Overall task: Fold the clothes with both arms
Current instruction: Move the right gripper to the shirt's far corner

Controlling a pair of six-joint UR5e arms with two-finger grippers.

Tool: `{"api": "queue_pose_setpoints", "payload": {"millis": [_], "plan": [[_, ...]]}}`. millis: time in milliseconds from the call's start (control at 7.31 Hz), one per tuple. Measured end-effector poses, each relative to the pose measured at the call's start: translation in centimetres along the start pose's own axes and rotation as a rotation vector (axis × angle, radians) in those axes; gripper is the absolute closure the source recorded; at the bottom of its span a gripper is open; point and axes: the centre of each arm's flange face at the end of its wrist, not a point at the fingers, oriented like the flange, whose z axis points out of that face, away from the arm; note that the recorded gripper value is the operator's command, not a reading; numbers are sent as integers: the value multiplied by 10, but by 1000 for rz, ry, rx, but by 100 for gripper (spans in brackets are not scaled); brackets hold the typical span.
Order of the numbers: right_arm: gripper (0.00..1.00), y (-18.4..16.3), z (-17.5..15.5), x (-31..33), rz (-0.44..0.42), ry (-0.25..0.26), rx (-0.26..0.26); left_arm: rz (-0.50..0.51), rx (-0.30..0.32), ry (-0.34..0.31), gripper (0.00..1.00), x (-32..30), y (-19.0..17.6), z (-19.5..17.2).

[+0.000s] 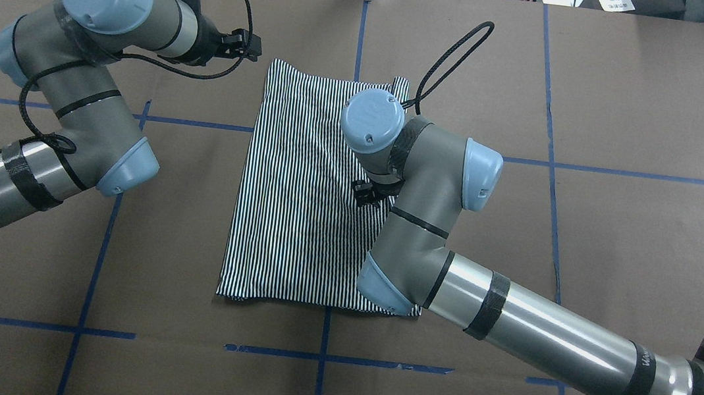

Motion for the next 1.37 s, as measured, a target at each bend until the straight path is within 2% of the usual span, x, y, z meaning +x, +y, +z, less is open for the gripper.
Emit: {"api": "queue_pose_setpoints", "payload": {"millis": [684, 958, 1231, 1368], "plan": [[0, -3, 7, 28, -8, 26, -19, -4, -1, -3, 0, -2, 0, 1], [0, -3, 6, 72, -42, 25, -11, -5, -2, -2, 0, -1, 1, 2], [0, 11, 23, 132, -103, 42, -5, -13, 3, 16, 0, -3, 2, 3], [0, 8, 21, 147, -110, 36, 16, -16, 6, 25, 0, -3, 3, 3]]}}
